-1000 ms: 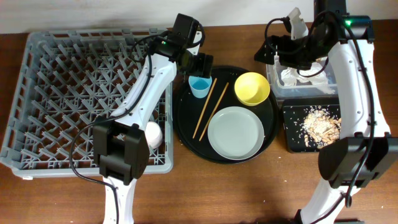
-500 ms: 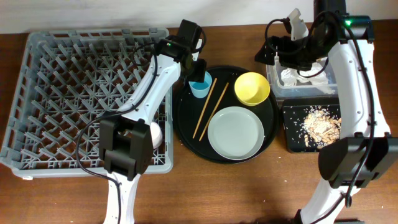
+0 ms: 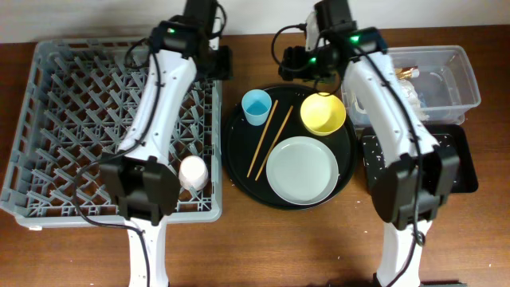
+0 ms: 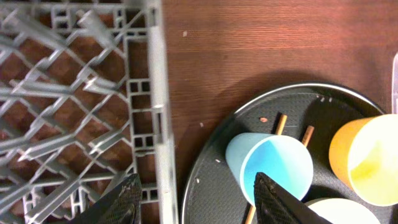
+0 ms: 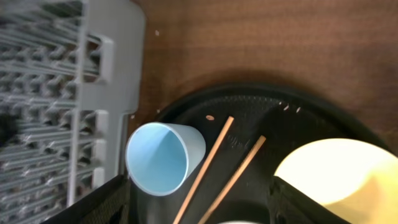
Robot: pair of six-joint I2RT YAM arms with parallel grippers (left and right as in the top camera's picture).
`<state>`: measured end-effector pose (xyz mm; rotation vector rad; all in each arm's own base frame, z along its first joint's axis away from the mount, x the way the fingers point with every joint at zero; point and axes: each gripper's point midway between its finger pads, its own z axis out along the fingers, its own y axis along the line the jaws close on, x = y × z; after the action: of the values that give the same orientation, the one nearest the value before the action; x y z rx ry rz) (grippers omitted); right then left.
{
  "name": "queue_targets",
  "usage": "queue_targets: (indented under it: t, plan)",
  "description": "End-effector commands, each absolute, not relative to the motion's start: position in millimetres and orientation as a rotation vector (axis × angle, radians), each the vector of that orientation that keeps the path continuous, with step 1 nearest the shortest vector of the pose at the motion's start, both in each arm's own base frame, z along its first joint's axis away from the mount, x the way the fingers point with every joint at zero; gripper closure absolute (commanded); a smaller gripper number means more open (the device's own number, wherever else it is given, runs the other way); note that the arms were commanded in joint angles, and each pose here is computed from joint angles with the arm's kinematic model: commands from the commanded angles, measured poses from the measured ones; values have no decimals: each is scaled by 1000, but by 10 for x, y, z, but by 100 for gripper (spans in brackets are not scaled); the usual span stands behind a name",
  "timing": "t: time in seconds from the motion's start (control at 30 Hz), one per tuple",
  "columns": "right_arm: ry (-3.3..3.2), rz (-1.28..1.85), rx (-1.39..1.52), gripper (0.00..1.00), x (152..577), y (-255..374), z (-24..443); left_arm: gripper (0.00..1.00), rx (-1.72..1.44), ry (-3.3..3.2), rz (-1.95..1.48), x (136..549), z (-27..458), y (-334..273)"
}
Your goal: Sort waste into correct bins and load items into the dishwasher rack
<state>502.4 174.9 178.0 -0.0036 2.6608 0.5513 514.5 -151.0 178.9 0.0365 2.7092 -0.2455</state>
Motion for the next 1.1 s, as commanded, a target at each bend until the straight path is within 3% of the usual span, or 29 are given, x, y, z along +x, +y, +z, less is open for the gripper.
queue_targets:
  t: [0.0, 0.17, 0.33, 0.47, 0.5, 0.63, 0.7, 0.77, 0.83, 0.9, 1.07]
  plan:
    - [2738, 504, 67, 31, 5040, 1860, 1375, 43, -65, 2696, -394, 5188, 1921, -1329]
    - [2838, 487, 9, 41, 4937, 2124, 898, 43, -142, 2696, -398, 5232, 1916, -1051]
    - [2892, 472, 1, 60, 4891, 2178, 633, 38, -144, 2705, -395, 5214, 1906, -1047]
    - [2900, 470, 3, 87, 4893, 2175, 585, 38, -144, 2705, -395, 5214, 1906, -1047]
    - [2901, 475, 8, 96, 4895, 2163, 593, 34, -144, 2705, -396, 5214, 1906, -1047]
    - [2847, 764, 0, 96, 4882, 2216, 996, 21, -127, 2707, -470, 5192, 1925, -1136]
    - [2690, 1099, -48, 96, 4882, 2118, 1676, 13, -68, 2702, -645, 5134, 1989, -1338]
    - [2473, 1411, -180, 96, 4825, 1988, 2290, 1, 148, 2596, -1053, 5003, 2272, -1717]
    - [2224, 1711, -328, 96, 4732, 1905, 2770, 1, 323, 2395, -1422, 4863, 2667, -1884]
    - [2135, 1771, -393, 96, 4721, 1898, 2911, 1, 479, 2157, -1703, 4688, 3058, -1929]
    - [2039, 1800, -535, 96, 4694, 2181, 3074, 1, 611, 1916, -1909, 4516, 3408, -1965]
